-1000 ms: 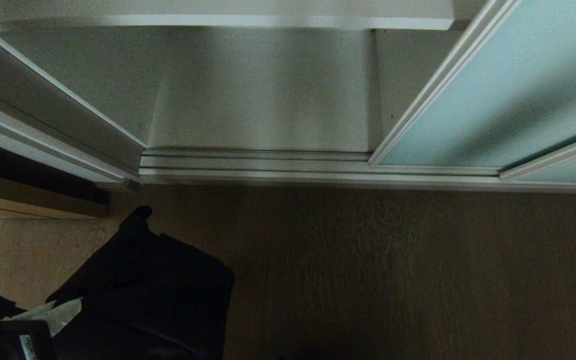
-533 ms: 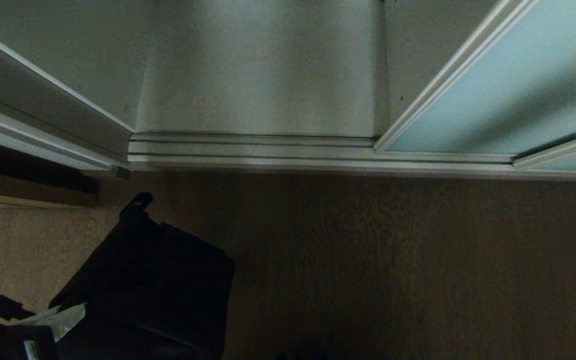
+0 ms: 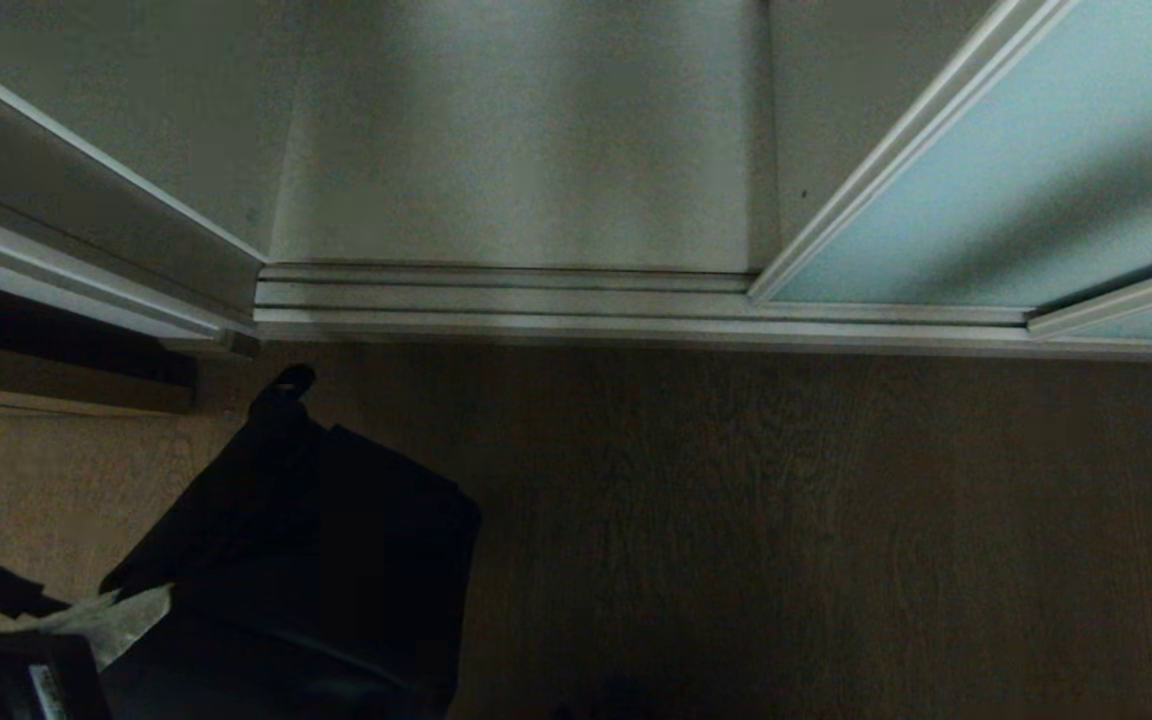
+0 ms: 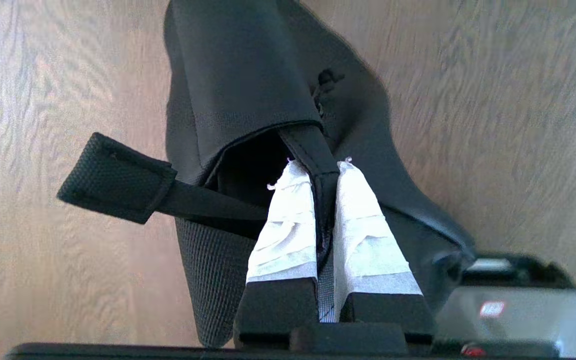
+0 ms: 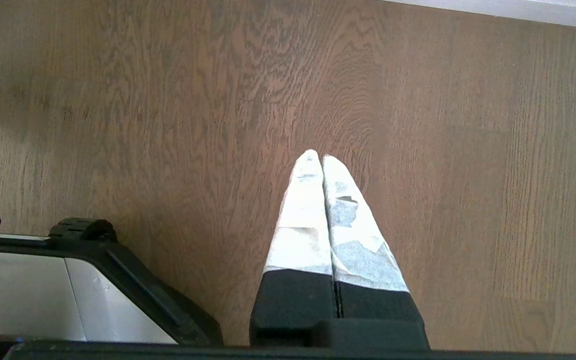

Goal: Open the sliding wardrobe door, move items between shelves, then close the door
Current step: Place the bag on the lower shelf

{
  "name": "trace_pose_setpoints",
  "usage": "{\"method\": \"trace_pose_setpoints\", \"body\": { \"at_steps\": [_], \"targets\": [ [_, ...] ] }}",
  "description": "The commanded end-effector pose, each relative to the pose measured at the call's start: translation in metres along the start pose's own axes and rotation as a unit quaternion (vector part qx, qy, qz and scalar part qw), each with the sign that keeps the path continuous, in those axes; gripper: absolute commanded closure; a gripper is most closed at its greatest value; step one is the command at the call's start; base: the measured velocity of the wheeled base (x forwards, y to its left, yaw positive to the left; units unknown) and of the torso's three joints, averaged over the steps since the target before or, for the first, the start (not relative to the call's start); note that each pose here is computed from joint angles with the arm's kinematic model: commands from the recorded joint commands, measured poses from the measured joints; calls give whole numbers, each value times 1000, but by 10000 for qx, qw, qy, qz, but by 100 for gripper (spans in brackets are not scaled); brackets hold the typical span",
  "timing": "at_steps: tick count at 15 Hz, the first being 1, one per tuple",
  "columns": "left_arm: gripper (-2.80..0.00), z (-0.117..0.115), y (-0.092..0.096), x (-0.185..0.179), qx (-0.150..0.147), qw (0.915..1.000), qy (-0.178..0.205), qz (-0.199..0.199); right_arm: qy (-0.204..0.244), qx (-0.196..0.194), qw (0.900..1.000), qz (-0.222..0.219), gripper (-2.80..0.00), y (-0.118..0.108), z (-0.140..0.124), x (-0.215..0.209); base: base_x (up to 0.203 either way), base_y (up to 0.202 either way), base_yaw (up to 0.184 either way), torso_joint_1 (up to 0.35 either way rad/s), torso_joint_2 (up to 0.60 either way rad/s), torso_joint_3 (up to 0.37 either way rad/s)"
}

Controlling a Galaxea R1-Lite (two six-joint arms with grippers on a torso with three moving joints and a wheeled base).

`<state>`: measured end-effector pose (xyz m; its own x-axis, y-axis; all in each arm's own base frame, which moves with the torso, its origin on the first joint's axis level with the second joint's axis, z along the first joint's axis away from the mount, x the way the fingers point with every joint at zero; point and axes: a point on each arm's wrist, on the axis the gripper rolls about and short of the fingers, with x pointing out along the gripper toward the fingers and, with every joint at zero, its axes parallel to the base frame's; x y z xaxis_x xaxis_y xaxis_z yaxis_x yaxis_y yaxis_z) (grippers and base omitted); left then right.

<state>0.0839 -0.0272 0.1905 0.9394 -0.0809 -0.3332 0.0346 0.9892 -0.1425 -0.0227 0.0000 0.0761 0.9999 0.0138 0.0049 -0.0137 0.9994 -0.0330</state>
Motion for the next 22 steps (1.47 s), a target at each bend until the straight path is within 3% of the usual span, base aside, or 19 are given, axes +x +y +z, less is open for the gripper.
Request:
{"method": "trace_pose_setpoints", "body": {
  "at_steps": [1, 6, 10, 16, 19, 22],
  "targets": [
    [0, 9, -7, 19, -13, 10000, 5, 46, -22, -4, 10000, -1, 0, 0, 0, 0, 0, 0, 0, 0, 0, 0],
    [0, 33, -24, 83, -228, 9957, -679, 588, -22, -4, 10000, -1, 0, 0, 0, 0, 0, 0, 0, 0, 0, 0],
    [0, 48, -33, 117, -611, 9762, -1719, 1176, -22, 4, 10000, -1, 0, 0, 0, 0, 0, 0, 0, 0, 0, 0],
    [0, 52, -36, 161, -701, 9617, -2210, 1463, -22, -4, 10000, 2, 0, 0, 0, 0, 0, 0, 0, 0, 0, 0],
    [0, 65, -31, 183, -777, 9418, -2868, 1575, -22, -3, 10000, -1, 0, 0, 0, 0, 0, 0, 0, 0, 0, 0],
    [0, 92, -35, 177, -792, 9259, -3361, 1532, -22, -4, 10000, -1, 0, 0, 0, 0, 0, 0, 0, 0, 0, 0]
  ]
}}
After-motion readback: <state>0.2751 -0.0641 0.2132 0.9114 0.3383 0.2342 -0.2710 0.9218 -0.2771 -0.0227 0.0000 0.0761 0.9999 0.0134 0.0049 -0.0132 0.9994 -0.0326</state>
